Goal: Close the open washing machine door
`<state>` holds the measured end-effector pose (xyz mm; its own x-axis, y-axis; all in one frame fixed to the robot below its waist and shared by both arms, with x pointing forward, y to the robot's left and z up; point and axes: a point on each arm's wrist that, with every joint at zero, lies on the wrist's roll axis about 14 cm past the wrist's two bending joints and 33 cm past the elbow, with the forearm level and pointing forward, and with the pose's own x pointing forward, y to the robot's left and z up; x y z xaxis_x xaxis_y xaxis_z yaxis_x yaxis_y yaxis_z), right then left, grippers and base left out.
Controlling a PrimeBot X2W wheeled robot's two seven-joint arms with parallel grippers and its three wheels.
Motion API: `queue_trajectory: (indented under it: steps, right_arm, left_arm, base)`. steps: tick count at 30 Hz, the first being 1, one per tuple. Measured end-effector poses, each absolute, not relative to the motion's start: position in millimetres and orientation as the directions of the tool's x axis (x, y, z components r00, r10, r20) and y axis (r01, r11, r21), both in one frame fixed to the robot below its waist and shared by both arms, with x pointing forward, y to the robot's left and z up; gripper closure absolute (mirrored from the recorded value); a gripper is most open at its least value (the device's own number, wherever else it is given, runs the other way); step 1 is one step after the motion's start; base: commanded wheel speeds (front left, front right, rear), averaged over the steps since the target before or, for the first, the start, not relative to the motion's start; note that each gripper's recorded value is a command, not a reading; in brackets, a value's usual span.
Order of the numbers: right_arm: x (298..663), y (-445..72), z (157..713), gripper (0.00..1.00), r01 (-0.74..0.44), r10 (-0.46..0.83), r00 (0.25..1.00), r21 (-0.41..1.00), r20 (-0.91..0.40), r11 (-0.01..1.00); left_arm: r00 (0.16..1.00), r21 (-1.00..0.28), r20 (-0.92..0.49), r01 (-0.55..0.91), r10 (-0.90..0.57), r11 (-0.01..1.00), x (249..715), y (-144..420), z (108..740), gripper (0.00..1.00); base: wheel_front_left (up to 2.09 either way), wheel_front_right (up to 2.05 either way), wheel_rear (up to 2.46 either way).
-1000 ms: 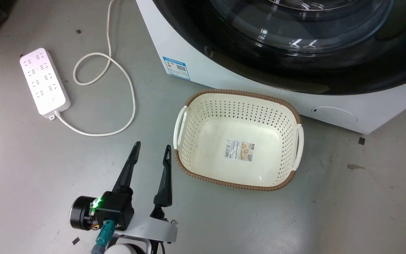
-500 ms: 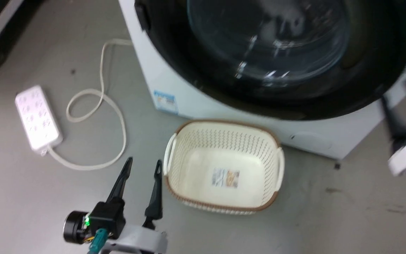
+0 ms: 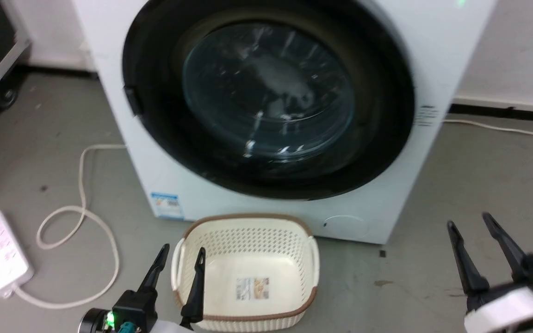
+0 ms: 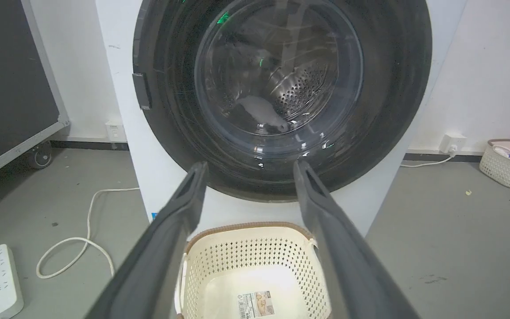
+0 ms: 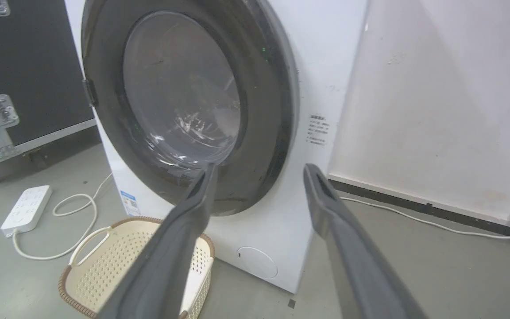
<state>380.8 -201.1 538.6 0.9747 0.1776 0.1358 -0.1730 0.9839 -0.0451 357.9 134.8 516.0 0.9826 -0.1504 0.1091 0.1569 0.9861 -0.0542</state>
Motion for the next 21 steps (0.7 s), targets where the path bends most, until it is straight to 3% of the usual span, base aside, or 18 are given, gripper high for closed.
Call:
queue_trajectory:
  steps: [5, 17, 18, 21]
  right_arm:
    - [344, -208, 545, 0.00, -0.072, 0.076, 0.979, -0.029, 0.188, 0.997]
    - [330, -201, 537, 0.00, -0.051, 0.052, 0.984, -0.014, 0.173, 0.999]
    - [330, -201, 537, 1.00, -0.051, 0.052, 0.984, -0.014, 0.173, 0.999]
    - [331, -200, 537, 1.00, -0.052, 0.053, 0.983, -0.014, 0.173, 0.999]
  left_arm:
    - [0.975, -0.048, 0.123, 0.190, -0.183, 0.981, 355, 125, 521, 0.00]
    - [0.981, -0.028, 0.116, 0.161, -0.157, 0.987, 350, 130, 518, 0.00]
    - [0.981, -0.028, 0.116, 0.161, -0.157, 0.987, 350, 130, 518, 1.00]
    - [0.981, -0.028, 0.112, 0.162, -0.158, 0.986, 350, 130, 517, 1.00]
  base:
    - [0.00, 0.00, 0.00]
    - [0.00, 0.00, 0.00]
    - [0.00, 0.00, 0.00]
    - [0.00, 0.00, 0.00]
